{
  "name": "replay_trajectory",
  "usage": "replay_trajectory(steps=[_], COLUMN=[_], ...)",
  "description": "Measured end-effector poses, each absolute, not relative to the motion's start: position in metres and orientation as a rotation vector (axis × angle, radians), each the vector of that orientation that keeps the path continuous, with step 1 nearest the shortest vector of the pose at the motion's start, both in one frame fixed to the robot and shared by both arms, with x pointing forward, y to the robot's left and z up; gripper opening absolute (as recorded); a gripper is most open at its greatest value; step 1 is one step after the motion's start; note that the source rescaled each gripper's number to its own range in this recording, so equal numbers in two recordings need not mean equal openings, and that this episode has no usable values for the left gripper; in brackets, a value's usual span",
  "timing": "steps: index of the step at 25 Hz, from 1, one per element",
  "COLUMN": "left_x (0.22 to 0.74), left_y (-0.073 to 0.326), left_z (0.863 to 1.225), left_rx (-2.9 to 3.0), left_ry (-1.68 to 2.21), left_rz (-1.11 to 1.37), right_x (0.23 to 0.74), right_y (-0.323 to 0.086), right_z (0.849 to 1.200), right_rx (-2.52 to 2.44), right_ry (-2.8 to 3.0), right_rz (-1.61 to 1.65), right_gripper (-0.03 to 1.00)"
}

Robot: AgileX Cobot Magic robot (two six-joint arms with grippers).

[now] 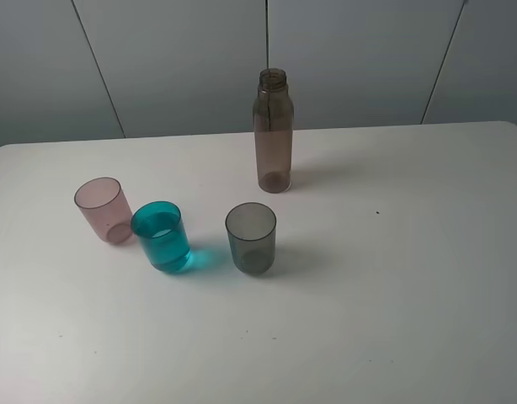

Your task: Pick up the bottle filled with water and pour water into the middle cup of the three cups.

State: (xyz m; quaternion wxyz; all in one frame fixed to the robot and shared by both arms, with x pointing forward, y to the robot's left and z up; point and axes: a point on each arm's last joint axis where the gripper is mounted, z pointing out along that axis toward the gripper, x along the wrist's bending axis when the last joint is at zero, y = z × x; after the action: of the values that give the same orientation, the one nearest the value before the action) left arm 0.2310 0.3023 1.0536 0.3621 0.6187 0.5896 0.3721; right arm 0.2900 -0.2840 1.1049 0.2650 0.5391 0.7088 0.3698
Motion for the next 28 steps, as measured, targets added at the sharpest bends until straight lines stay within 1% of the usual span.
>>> replay_trajectory(steps=[5, 9, 19, 28], left_x=[0.231, 0.231, 0.231, 0.231], left_y=[0.302, 0.302, 0.302, 0.302], left_z=[1.054, 1.054, 1.054, 1.054], left_rx=[1.596, 1.597, 1.597, 1.597], left_ry=[1.517, 1.516, 1.516, 1.516], left_rz=[0.960, 0.961, 0.961, 0.961], right_x=[0.261, 0.248, 0.233, 0.232], right_y=[-0.294, -0.298, -0.304, -0.303], right_z=[1.073, 1.058, 1.054, 1.054], right_rx=[1.436, 1.424, 1.395, 1.534], right_ry=[1.903, 1.883, 1.812, 1.637], right_rz=[1.036, 1.059, 1.136, 1.039], right_gripper=[1.00, 1.00, 1.00, 1.00])
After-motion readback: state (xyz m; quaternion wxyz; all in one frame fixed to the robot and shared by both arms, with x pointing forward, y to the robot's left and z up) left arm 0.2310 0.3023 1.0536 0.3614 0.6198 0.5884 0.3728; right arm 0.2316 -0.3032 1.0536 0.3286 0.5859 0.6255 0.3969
